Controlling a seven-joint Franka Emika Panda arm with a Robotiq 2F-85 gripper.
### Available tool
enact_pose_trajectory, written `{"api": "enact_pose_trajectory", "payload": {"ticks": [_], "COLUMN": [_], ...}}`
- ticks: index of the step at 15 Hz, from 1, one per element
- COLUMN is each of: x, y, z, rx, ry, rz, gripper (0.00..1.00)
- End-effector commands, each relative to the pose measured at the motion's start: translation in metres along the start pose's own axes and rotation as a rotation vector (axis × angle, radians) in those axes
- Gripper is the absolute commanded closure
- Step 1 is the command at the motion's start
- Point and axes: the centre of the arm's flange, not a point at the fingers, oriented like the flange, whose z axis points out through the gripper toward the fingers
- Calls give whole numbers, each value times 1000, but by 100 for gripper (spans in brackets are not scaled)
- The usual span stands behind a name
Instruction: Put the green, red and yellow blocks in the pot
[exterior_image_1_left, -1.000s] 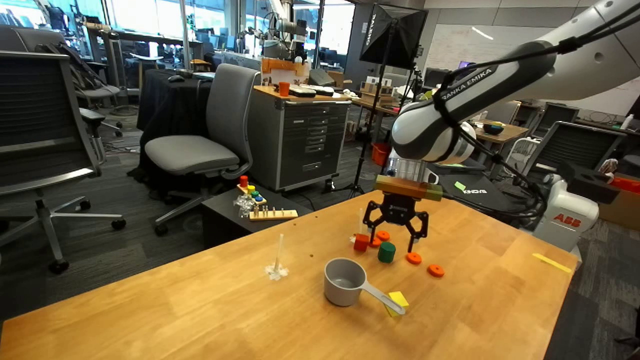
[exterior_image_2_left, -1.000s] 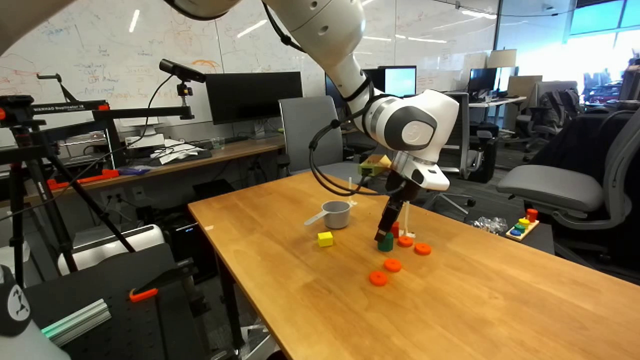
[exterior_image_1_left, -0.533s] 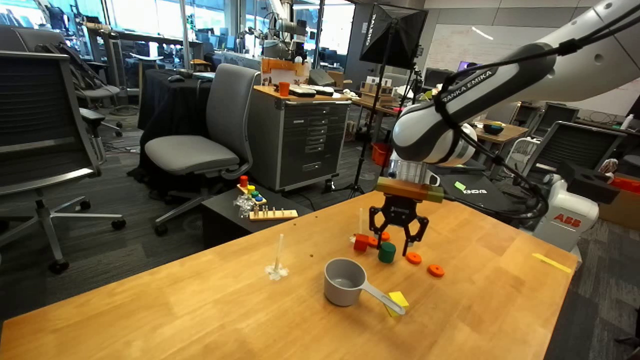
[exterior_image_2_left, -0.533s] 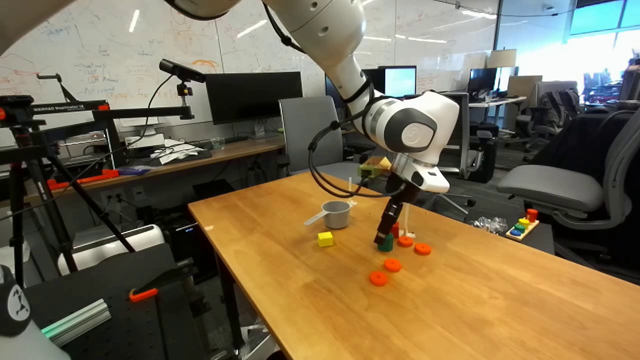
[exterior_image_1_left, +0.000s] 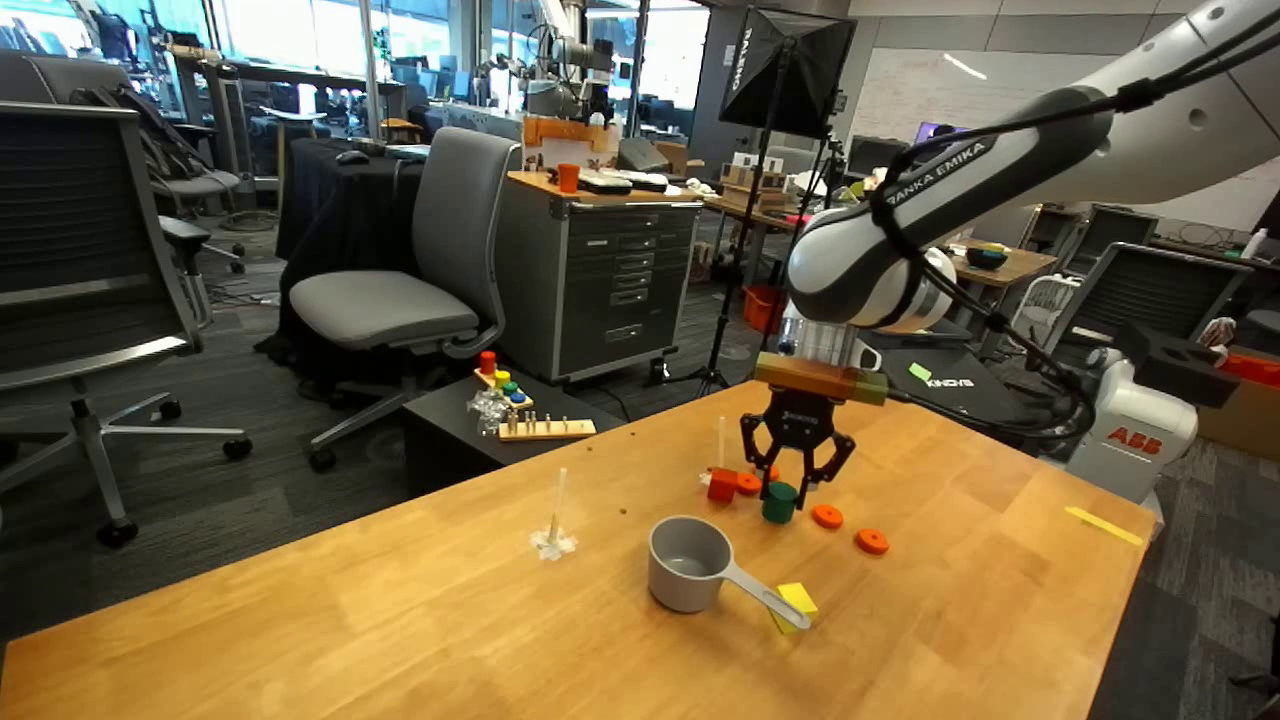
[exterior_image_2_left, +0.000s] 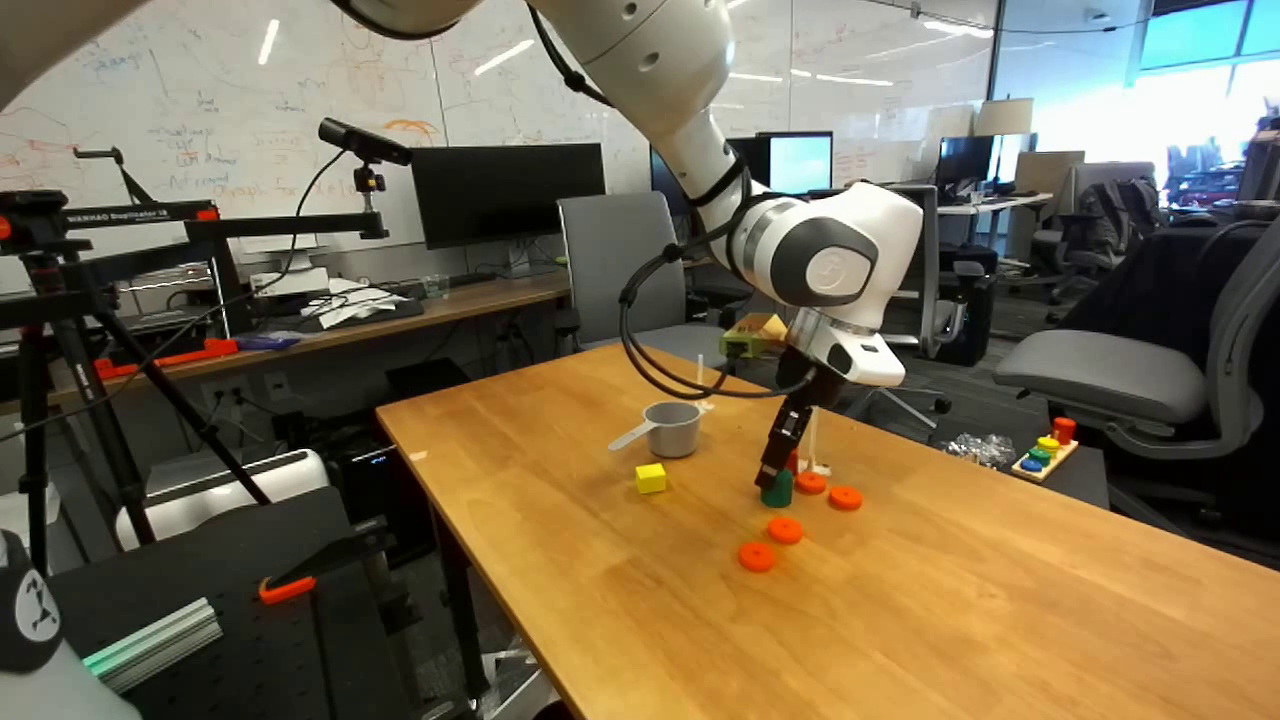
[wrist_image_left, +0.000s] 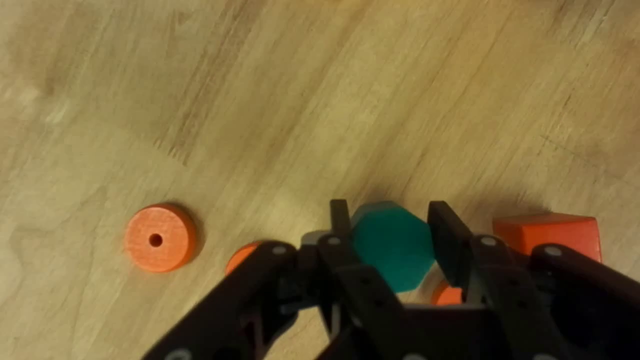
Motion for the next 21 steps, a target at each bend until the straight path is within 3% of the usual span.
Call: {"api": "enact_pose_trajectory", "payload": {"ticks": [1, 6, 13, 21], "x": [-6, -42, -111, -149], "y": [1, -26, -69, -94], "z": [-13, -38, -111, -101], "rx": [37, 83, 211, 242], "ry": [6, 11, 37, -54], "rz": [-5, -65, -180, -220], "gripper": [82, 82, 82, 82]}}
